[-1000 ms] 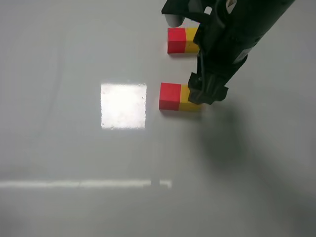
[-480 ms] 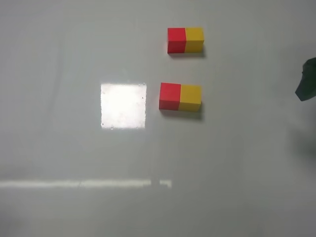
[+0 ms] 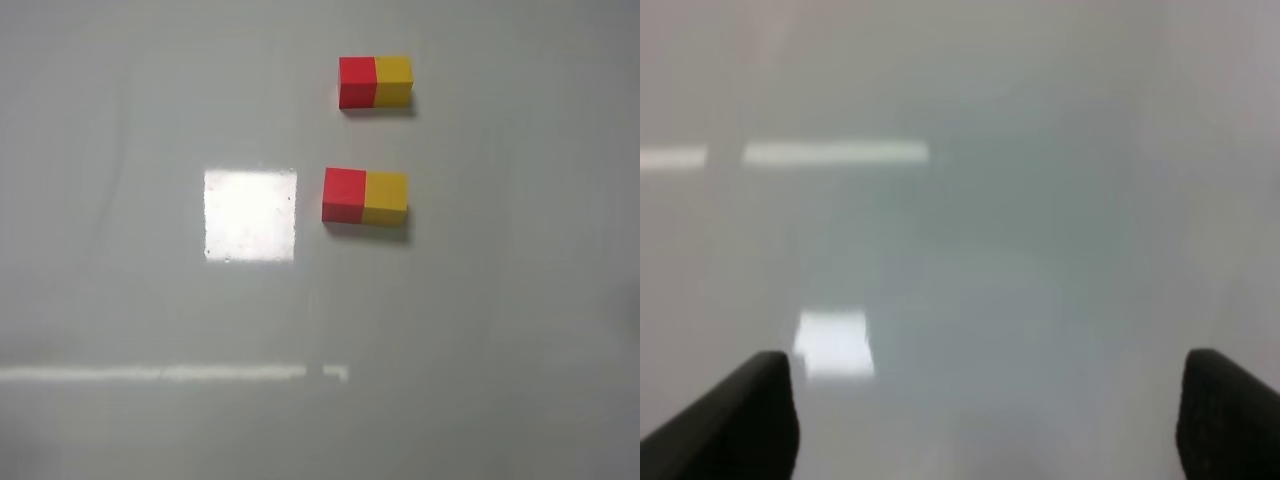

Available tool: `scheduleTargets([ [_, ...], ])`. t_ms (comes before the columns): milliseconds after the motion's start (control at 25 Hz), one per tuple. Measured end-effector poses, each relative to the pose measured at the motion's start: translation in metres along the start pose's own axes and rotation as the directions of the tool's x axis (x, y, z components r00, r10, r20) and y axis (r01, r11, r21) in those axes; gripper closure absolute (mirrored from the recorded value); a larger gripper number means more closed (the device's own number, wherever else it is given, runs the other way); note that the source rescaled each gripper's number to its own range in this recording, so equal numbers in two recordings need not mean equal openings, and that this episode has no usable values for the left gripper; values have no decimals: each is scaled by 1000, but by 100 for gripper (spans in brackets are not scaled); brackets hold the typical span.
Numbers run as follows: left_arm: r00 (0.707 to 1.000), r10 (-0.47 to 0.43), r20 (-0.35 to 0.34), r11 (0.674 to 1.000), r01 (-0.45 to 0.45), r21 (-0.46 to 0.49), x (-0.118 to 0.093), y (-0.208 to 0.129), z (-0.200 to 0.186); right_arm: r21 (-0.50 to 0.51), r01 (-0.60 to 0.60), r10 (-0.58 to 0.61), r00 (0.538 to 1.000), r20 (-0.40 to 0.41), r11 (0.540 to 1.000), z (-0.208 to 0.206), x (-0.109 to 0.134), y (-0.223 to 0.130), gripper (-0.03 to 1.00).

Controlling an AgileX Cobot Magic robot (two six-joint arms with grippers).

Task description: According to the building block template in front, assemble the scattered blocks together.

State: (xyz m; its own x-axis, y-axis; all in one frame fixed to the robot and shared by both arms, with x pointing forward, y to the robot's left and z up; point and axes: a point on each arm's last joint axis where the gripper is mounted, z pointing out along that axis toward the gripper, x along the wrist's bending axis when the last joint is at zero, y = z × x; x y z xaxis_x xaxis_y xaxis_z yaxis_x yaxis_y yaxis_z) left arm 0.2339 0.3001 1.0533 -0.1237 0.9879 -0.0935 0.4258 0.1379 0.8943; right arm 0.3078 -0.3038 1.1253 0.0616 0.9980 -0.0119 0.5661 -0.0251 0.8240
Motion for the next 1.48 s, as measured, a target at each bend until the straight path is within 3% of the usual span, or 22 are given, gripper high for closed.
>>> scheduleTargets([
  [200, 1000, 0, 0, 1000, 0, 0, 0, 0, 0, -140, -4, 6, 1000, 10, 990, -20, -4, -53, 24],
  [400, 1000, 0, 0, 1000, 0, 0, 0, 0, 0, -241, -2, 4, 1000, 8, 970, -28, -5, -83, 24],
  [720, 1000, 0, 0, 1000, 0, 0, 0, 0, 0, -213, 48, -48, 999, 2, 976, -23, -3, -95, 24],
  [1200, 1000, 0, 0, 1000, 0, 0, 0, 0, 0, -213, 47, -48, 999, 2, 976, -23, -3, -95, 24],
  [1480, 1000, 0, 0, 1000, 0, 0, 0, 0, 0, -210, 29, -21, 999, 41, 977, -23, -3, -95, 24],
])
